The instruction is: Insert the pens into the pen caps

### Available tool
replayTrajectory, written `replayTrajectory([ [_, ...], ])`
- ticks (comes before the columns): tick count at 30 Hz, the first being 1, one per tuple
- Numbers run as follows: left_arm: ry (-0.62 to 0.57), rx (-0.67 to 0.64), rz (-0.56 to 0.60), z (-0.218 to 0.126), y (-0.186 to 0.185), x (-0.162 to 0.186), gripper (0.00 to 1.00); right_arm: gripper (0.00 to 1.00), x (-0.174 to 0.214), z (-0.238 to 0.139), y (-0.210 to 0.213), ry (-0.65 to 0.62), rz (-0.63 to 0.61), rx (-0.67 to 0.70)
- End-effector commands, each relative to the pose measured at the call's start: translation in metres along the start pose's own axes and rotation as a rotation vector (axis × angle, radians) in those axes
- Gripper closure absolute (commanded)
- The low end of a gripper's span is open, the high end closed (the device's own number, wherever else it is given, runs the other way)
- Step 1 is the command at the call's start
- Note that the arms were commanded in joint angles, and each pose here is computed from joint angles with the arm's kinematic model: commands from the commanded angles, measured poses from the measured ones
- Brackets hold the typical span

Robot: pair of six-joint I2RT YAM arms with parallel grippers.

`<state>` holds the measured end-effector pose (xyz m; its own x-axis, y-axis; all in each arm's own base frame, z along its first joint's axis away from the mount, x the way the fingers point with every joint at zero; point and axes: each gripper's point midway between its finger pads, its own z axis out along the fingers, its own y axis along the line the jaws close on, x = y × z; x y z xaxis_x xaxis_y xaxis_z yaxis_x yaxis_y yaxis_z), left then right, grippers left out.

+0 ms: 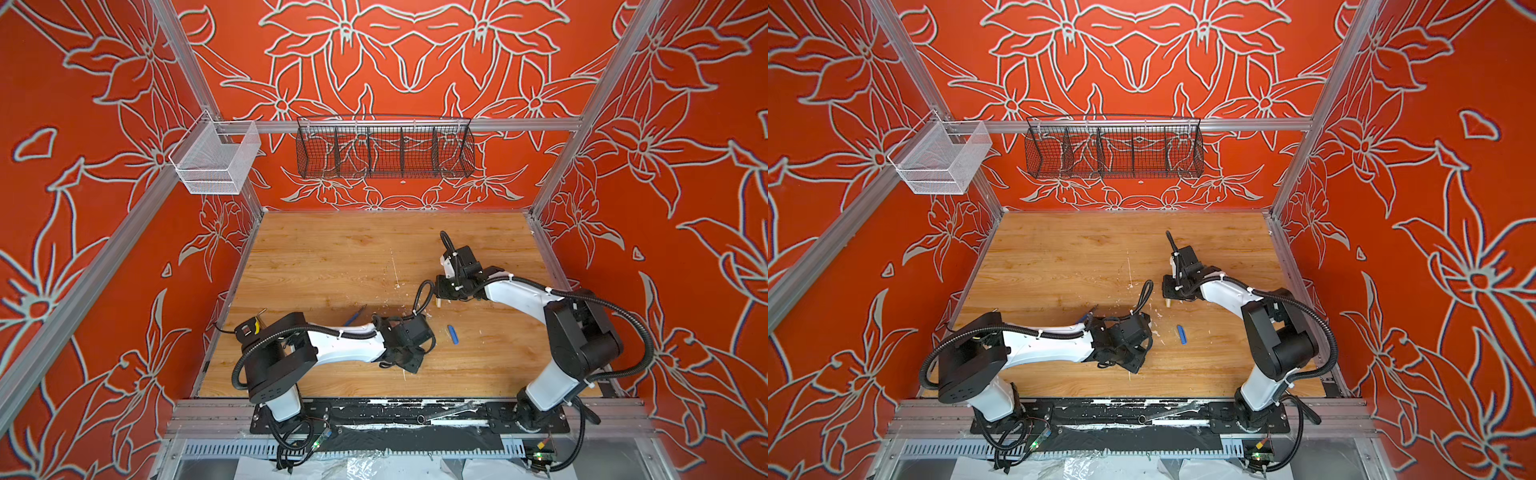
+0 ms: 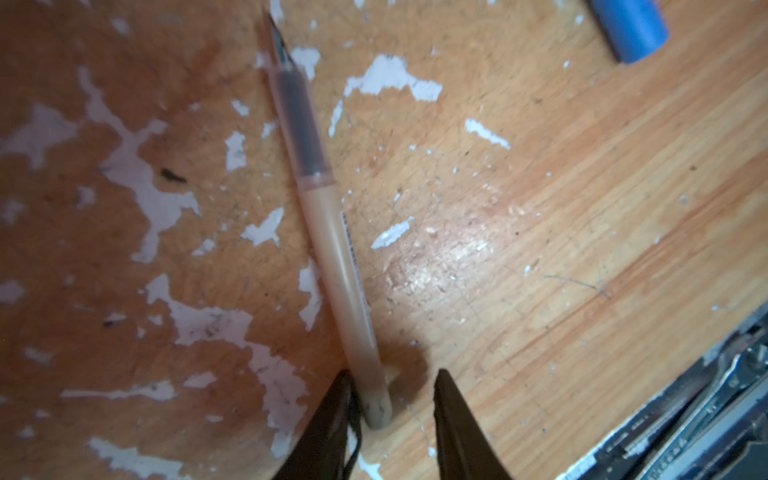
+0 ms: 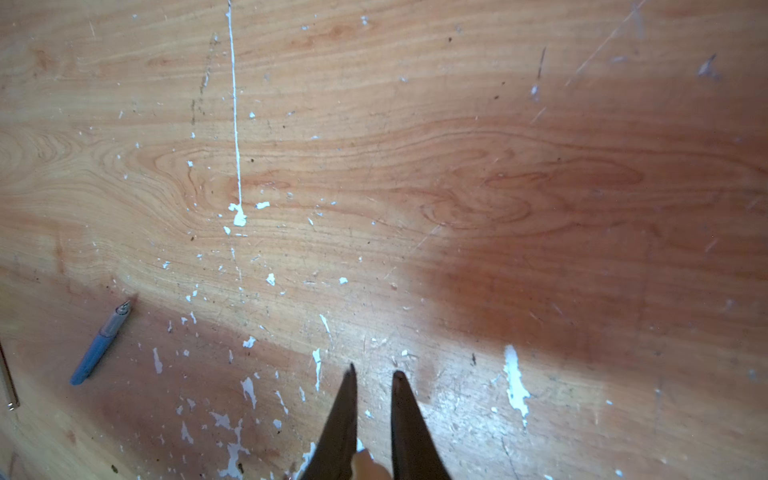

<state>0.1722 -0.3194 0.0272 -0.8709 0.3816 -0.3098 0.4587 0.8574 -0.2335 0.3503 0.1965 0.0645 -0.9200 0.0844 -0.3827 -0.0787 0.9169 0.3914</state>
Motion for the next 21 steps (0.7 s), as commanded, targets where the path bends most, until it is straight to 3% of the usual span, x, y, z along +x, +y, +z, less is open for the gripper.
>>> replayTrajectory([
  [1, 0.069, -0.058, -0.007, 0.007, 0.010, 0.020, 0.66, 0.95, 0.000, -0.007, 0.001, -0.016, -0.003, 0.001],
  [4, 0.069, -0.056, -0.009, 0.010, 0.009, 0.020, 0.68, 0.95, 0.000, -0.008, 0.001, -0.019, -0.002, 0.000],
  [8, 0.077, -0.062, -0.009, 0.014, 0.011, 0.022, 0.84, 0.95, 0.000, -0.009, 0.002, -0.022, 0.002, -0.003],
  [14, 0.072, -0.110, 0.001, 0.014, 0.021, 0.024, 0.97, 0.95, -0.001, -0.013, 0.003, -0.031, 0.000, -0.006],
  [21, 0.042, -0.129, 0.028, 0.011, 0.026, 0.020, 1.00, 0.95, -0.002, -0.018, 0.005, -0.044, -0.012, -0.017],
])
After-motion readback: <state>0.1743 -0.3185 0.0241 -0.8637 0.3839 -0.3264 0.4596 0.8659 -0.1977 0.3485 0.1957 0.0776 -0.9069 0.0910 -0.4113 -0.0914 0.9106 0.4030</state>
